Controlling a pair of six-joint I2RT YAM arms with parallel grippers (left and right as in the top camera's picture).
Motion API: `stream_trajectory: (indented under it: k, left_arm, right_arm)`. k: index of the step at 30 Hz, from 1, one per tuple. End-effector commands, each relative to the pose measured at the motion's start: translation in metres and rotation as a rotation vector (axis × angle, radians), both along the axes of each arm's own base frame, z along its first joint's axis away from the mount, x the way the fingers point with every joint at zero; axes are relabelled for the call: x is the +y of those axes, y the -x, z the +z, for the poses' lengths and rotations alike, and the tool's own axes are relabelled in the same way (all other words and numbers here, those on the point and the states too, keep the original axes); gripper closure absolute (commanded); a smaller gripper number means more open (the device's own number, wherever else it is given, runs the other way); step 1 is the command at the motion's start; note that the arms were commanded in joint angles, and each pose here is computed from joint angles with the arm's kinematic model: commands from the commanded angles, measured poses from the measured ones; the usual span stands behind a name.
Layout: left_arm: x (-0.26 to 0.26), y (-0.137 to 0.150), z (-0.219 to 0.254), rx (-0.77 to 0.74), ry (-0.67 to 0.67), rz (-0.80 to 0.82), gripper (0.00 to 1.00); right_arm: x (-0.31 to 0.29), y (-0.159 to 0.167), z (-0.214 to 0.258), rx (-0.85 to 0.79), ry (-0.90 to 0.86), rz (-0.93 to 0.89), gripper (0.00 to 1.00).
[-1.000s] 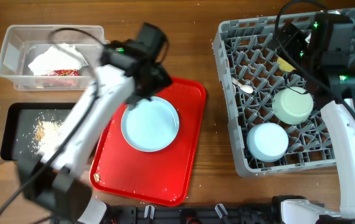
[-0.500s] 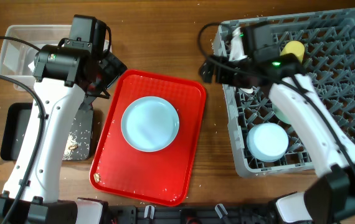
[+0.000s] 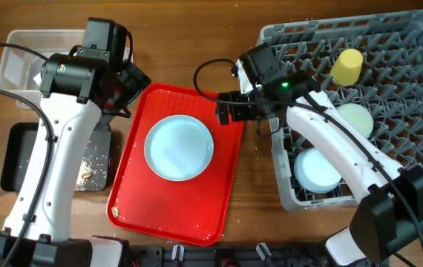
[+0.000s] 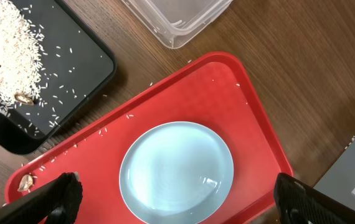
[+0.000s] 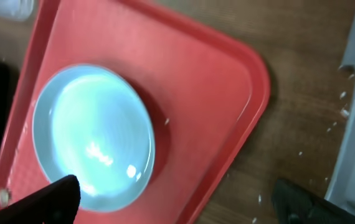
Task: Sort waste into correct bins and load items into the dishwasher rack
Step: 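Move the right gripper to the plate and grasp its rim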
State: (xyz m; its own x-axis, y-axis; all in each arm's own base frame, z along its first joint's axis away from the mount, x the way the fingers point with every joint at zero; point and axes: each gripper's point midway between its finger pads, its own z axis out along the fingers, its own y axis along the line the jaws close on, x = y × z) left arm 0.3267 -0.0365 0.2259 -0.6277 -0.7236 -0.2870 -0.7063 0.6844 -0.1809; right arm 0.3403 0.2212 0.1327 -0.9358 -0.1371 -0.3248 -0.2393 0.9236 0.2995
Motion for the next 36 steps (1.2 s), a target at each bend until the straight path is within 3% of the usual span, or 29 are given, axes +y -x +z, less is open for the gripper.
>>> stream_trajectory:
  k: [1, 6, 10, 13, 17, 31, 33, 36]
  left_arm:
    - [0.004, -0.003, 0.001, -0.008, -0.019, 0.004, 0.0]
    - [0.004, -0.003, 0.002, -0.008, -0.019, 0.004, 0.0]
    - [0.004, -0.003, 0.002, -0.008, -0.019, 0.004, 0.0]
    - [0.004, -0.003, 0.002, -0.008, -0.019, 0.004, 0.0]
    - [0.004, -0.003, 0.002, -0.008, -0.019, 0.004, 0.0]
    - [0.004, -0.003, 0.002, -0.008, -0.019, 0.004, 0.0]
    - [0.004, -0.003, 0.002, -0.008, -0.019, 0.004, 0.0]
    - [0.004, -0.003, 0.002, -0.008, -0.019, 0.004, 0.0]
  right_arm:
    - [-0.004, -0.009, -0.004, -0.008, 0.005, -0.09, 0.01]
    - [-0.006, -0.003, -0.02, -0.015, 0.037, -0.022, 0.03]
    - [0.0, 0.013, -0.052, 0.046, 0.102, 0.09, 0.19]
    - [0.011, 0.027, -0.073, 0.092, 0.14, 0.177, 0.25]
    - [0.03, 0.052, -0.102, 0.161, 0.185, 0.256, 0.25]
    - [0.042, 0.08, -0.127, 0.308, 0.189, 0.171, 0.27]
    - [0.048, 0.091, -0.132, 0.417, 0.138, 0.067, 0.34]
    - [0.053, 0.086, -0.13, 0.446, 0.098, -0.045, 0.35]
